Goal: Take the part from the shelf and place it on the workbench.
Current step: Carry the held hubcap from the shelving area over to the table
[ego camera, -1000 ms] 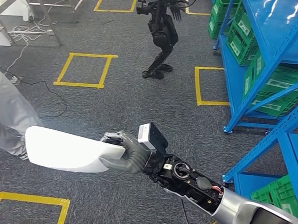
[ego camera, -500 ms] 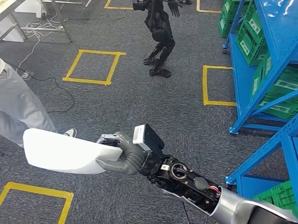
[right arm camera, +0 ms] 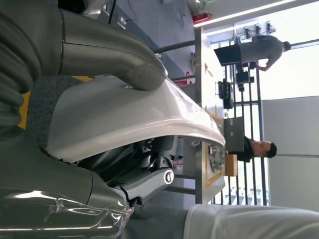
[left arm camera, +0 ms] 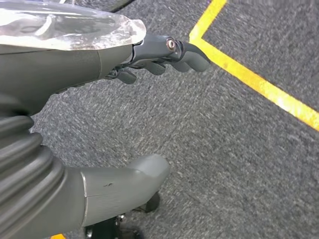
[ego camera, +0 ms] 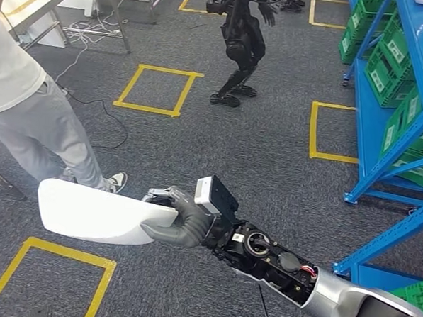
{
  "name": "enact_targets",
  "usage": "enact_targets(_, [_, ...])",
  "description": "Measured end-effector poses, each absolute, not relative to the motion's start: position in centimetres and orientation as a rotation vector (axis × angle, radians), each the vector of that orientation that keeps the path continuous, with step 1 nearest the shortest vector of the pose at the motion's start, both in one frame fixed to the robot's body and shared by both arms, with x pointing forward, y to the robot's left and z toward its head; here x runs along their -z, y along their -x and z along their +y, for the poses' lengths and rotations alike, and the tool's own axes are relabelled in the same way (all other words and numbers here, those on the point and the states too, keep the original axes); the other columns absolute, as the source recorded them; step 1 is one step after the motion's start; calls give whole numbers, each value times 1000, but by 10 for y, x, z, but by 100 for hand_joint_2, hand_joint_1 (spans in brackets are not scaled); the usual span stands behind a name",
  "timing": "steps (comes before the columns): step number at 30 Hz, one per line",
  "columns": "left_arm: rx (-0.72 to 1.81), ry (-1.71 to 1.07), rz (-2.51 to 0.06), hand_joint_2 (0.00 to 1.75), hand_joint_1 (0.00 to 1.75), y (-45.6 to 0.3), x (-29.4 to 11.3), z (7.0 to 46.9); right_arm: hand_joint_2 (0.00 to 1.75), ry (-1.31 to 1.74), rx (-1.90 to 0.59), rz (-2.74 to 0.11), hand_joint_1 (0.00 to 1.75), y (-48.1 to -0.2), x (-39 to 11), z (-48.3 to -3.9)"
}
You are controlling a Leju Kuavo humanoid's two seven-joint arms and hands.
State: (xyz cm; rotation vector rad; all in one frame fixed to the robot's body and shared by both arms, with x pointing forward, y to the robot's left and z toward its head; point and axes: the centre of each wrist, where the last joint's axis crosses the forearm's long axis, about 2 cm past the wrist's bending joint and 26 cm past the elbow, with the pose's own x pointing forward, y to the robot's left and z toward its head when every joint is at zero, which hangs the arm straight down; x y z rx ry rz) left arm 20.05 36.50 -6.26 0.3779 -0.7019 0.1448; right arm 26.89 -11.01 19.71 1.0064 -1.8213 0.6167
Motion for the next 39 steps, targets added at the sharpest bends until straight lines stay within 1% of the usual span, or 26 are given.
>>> enact_targets(14, [-93,-418,-682,175,0,-202,61,368,175,-1005,-617,-1822,175,-268,-196,-110])
enact_targets(24, [-84,-364,-660,175,0,-206,60,368,175,-1026,-638,-1824,175,-269,-197,-111])
enact_targets(39, [-66,-370,-661,175,0,-206,60,368,175,-1020,-633,-1820,175,-268,-194,-113])
